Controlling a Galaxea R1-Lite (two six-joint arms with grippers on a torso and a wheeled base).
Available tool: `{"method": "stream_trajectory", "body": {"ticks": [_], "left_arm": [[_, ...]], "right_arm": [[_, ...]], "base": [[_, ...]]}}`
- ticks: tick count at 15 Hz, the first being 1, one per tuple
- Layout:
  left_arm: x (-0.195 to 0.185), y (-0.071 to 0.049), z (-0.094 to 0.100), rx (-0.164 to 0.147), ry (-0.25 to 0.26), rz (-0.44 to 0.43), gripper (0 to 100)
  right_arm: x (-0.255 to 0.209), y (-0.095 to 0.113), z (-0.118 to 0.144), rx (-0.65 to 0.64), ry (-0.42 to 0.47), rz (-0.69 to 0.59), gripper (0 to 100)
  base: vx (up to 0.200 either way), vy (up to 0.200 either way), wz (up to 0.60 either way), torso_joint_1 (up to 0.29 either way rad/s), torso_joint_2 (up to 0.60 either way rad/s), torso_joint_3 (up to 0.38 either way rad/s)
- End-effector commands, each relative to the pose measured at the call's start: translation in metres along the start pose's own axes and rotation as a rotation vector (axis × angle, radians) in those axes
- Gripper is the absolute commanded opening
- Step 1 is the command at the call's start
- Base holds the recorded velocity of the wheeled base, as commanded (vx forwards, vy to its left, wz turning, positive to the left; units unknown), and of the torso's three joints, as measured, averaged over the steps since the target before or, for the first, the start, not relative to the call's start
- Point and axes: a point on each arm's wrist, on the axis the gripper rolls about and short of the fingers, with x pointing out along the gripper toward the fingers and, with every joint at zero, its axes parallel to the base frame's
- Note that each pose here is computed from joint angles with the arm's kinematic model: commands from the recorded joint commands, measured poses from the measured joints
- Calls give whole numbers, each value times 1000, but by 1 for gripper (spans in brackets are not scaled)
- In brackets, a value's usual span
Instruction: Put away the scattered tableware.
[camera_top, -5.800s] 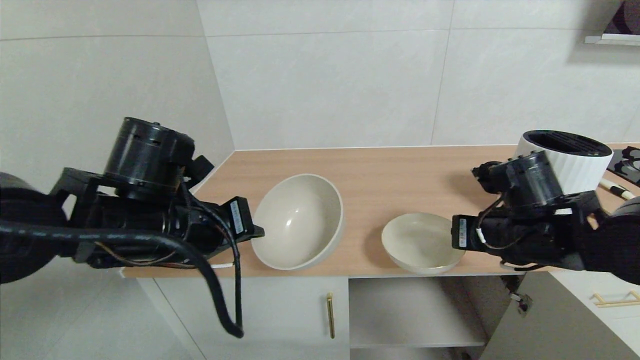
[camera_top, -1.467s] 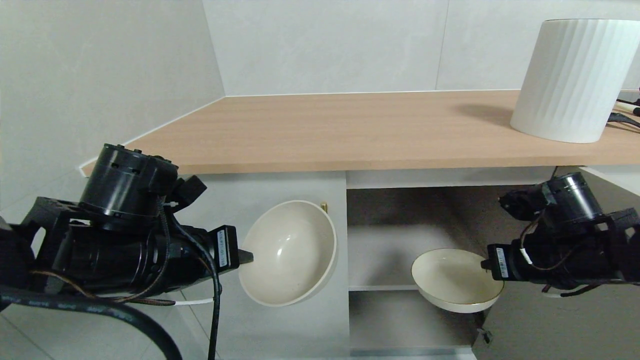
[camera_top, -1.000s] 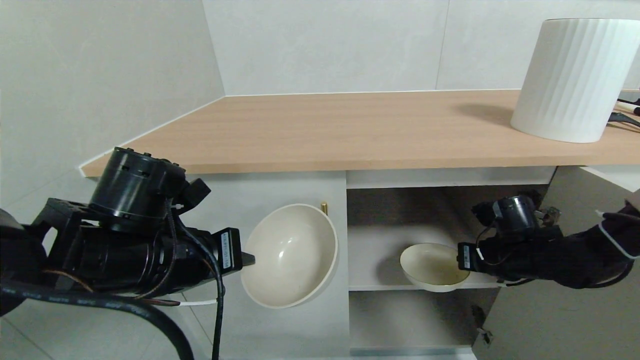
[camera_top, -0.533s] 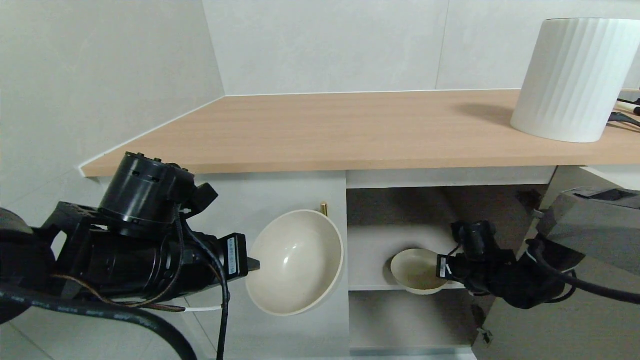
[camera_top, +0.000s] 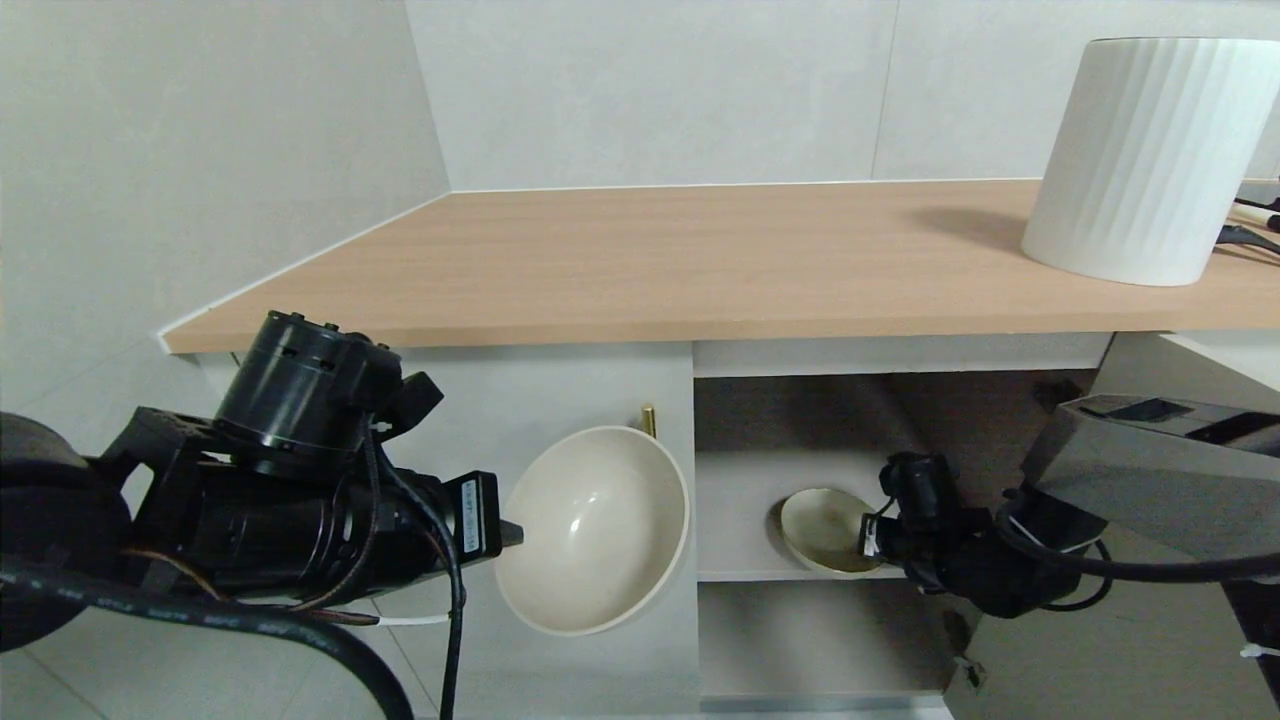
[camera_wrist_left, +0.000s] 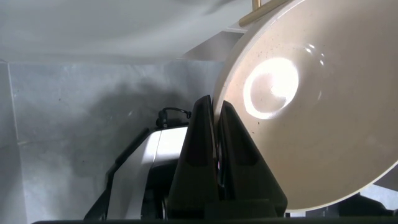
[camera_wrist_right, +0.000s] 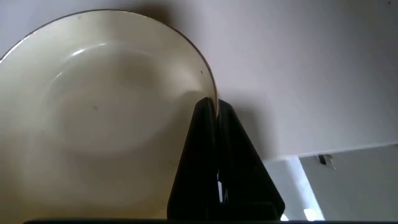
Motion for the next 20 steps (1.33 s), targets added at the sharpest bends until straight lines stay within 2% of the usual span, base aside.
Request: {"method": "stream_trajectory", "body": {"ticks": [1,8,20], "left_arm": [[1,0,0,0,4,2,0],[1,0,0,-3,4,3,0],[2,0,0,-3,5,6,0]], "right_arm": [[2,2,3,15,-15,-5,0],[1,9,19,48,-88,-26,0],[9,8,13,34,-90,-65,0]], "base": [[0,0,0,0,0,0],[0,0,0,0,0,0],[0,0,0,0,0,0]]}}
